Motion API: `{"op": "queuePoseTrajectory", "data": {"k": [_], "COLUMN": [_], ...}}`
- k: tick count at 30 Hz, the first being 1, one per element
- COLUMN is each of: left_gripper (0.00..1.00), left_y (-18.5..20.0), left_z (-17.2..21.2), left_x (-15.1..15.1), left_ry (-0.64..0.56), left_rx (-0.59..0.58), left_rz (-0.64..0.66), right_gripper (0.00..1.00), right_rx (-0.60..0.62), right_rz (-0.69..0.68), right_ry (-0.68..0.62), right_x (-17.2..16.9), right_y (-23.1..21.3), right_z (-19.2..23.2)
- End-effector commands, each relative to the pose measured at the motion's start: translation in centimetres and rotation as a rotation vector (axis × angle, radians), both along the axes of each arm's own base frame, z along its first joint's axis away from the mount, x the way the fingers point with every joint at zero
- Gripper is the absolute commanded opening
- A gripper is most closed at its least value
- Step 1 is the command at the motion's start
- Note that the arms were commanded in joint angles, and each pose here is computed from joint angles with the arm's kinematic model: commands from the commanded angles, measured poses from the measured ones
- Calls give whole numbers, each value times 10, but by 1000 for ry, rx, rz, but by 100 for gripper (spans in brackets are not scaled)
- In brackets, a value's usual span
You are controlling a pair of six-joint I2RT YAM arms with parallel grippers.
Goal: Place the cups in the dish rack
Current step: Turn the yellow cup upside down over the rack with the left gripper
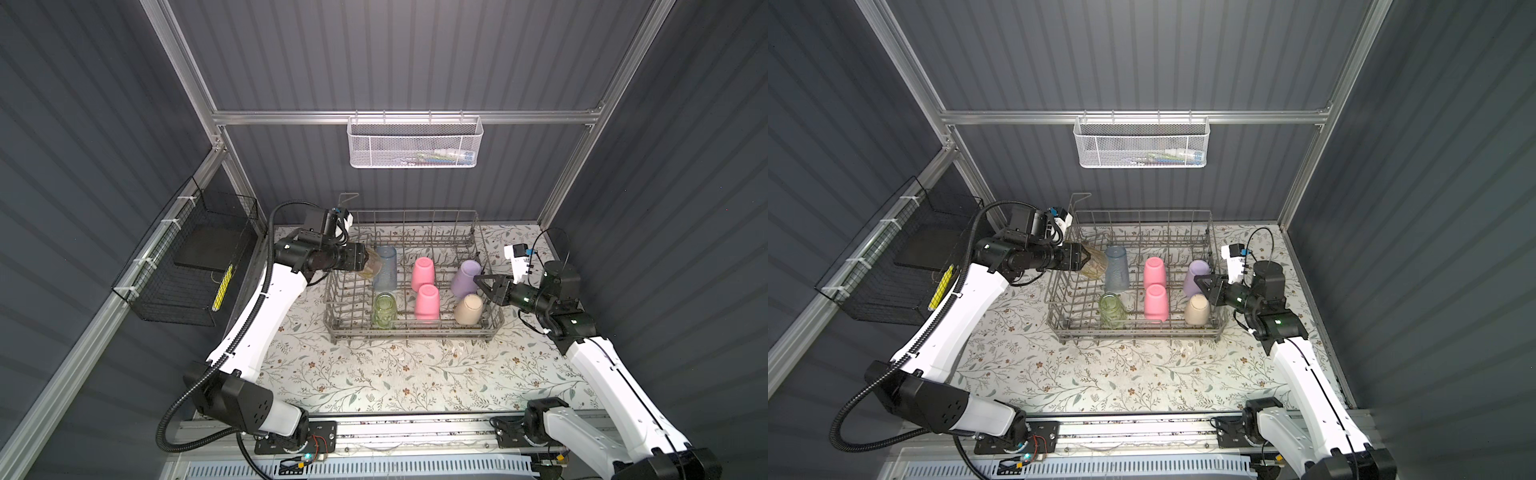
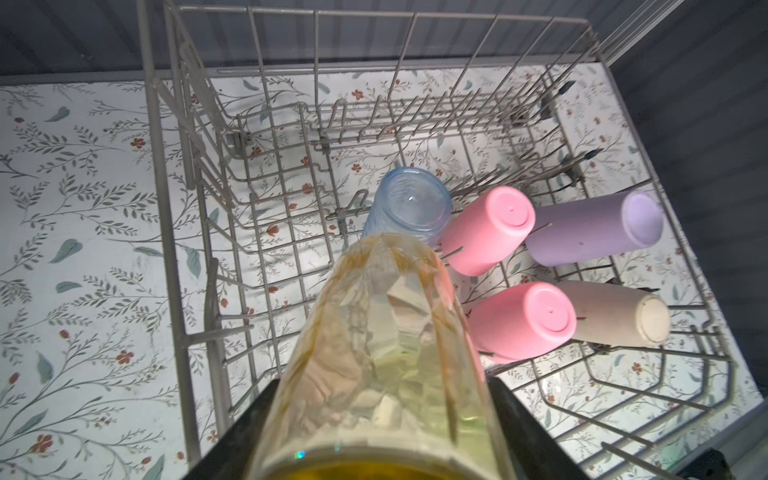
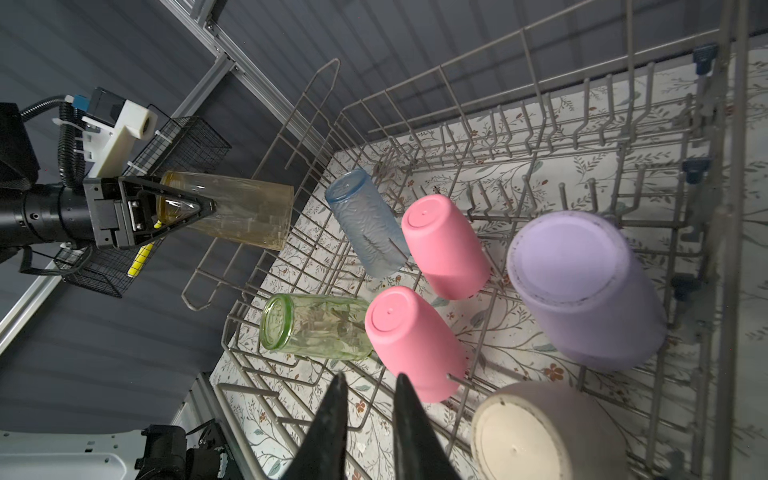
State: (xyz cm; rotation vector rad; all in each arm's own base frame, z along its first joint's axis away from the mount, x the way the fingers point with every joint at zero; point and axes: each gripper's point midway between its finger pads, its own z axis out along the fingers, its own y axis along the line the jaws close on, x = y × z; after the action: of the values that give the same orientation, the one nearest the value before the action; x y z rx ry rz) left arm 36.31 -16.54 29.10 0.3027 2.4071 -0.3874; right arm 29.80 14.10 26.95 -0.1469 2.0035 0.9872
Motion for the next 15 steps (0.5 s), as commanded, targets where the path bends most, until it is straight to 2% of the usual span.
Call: {"op": "queuePoseTrajectory", "data": {"k": [1,9,15], "left_gripper": [36,36,35], "left_y": [10,13,10], "left_z": [5,-16,-31], "left_x": [1,9,16], "left_ry": [-6,44,75], "left_rx": [83,188,211], "left_rz": [22,61,74], "right_gripper": [23,23,23], "right_rx": [-22,-32,-39], "right_rz": [-17,-26,-30], "right_ry": [-12,-4,3], "right_x": [2,4,4], "right_y": [-4,-7,-8], "right_z": [3,-1,-4]}}
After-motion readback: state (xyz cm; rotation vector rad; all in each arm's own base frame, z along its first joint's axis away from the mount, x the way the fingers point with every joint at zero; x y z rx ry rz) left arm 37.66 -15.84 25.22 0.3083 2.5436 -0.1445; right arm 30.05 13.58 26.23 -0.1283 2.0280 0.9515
